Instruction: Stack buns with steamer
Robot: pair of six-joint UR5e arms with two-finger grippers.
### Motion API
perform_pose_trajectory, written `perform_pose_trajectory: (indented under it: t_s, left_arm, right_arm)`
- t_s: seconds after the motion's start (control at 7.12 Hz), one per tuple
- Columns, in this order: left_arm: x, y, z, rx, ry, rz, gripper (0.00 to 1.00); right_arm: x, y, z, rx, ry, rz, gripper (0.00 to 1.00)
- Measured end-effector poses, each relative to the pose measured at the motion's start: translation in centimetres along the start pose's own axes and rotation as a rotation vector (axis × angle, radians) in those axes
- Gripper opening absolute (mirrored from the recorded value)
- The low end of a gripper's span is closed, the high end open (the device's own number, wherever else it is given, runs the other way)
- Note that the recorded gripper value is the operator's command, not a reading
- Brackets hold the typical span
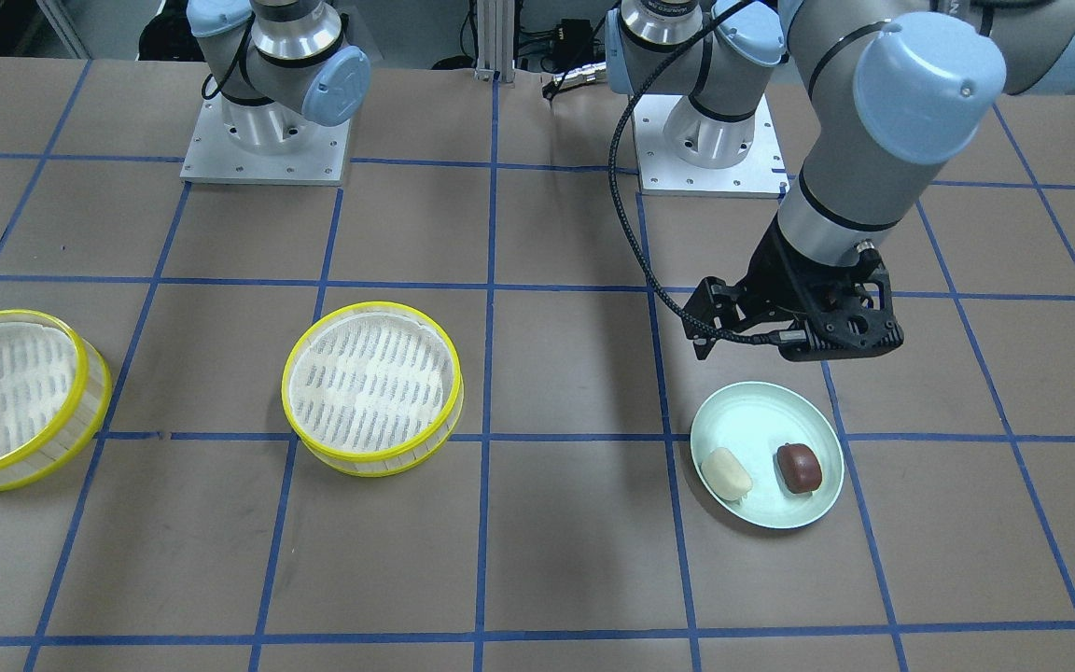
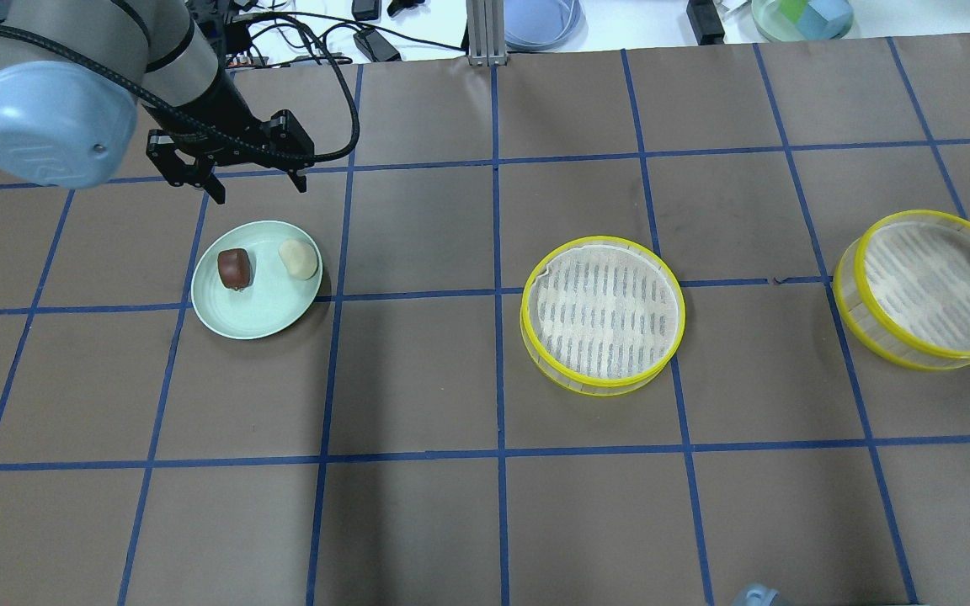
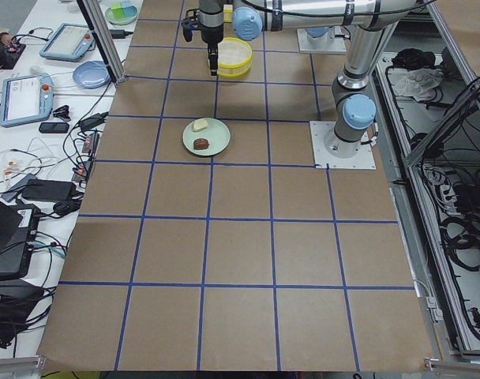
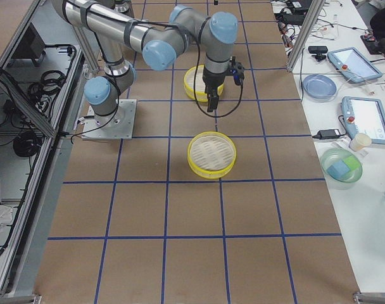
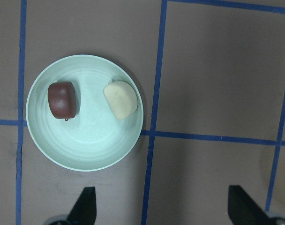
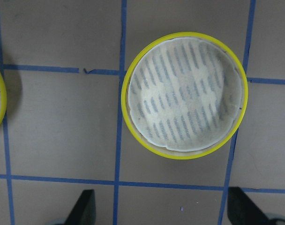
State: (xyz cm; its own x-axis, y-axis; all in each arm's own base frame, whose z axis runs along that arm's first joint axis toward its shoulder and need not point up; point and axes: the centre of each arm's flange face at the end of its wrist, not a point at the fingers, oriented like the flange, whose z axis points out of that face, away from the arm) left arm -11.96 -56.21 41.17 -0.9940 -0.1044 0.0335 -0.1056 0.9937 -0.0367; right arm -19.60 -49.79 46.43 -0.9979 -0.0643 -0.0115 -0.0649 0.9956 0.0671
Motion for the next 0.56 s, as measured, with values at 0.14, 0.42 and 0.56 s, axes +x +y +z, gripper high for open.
perform_pose_trajectory:
  t_s: [0.14, 0.42, 0.56]
  left_arm:
    - [-0.7, -1.1, 2.3, -0.019, 0.007, -0.013, 0.99]
    - [-4.6, -3.5, 6.7, -0.067, 0.040, -0.057, 0.99]
    - [-6.0, -4.5, 8.8, -0.078, 0.067, -0.070, 0.99]
  right_arm:
    - [3.1, -0.5, 2.0, -0.005, -0.002, -0.002, 1.00]
    - [6.7, -2.4, 6.0, -0.019, 0.018, -0.008, 1.00]
    - [8.9, -3.7, 9.1, -0.027, 0.025, 0.001, 1.00]
